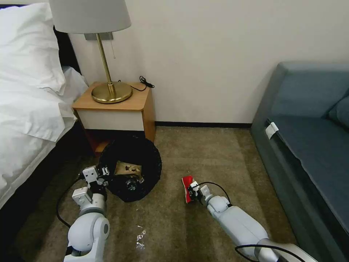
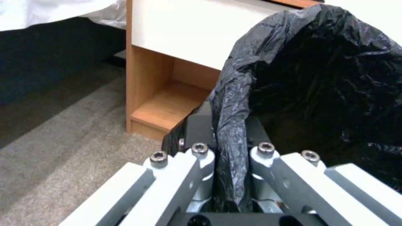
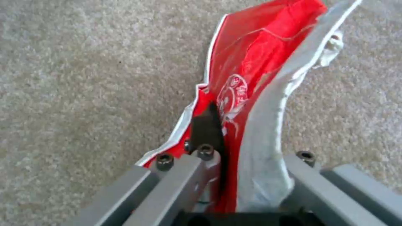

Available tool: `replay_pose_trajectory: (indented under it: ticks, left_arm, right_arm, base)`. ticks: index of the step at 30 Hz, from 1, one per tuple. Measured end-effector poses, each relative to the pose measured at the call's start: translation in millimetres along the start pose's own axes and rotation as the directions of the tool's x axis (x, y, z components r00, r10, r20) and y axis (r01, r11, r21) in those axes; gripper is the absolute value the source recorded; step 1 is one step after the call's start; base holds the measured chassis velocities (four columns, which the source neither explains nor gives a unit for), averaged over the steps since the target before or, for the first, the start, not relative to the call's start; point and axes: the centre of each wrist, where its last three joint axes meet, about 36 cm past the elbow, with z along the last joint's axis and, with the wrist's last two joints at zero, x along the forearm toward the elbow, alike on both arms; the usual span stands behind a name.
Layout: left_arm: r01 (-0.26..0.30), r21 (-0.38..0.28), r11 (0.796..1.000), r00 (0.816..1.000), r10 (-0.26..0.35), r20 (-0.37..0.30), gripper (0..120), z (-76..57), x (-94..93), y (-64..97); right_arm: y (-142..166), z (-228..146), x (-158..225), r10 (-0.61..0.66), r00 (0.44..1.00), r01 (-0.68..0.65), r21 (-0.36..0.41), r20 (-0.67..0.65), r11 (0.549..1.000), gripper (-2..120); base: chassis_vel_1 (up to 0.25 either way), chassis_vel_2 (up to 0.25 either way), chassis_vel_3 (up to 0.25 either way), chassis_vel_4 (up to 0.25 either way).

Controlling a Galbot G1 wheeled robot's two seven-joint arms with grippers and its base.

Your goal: Pick up the trash bin, then pick up the garbage on the floor and place it into the trash bin.

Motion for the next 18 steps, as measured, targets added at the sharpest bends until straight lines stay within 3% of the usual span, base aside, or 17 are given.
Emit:
replay_pose_trajectory:
  ticks: [18]
  left_arm:
    - [0.003,0.002,1.0,1.0,-0.003,-0.003,4,1.1,-0.6,0.8]
  right_arm:
    - [-4.3,-8.7,-0.6,0.025,0.999,-0.025,-0.001,0.032,1.0,1]
  base:
    - [0.0,0.0,0.0,0.0]
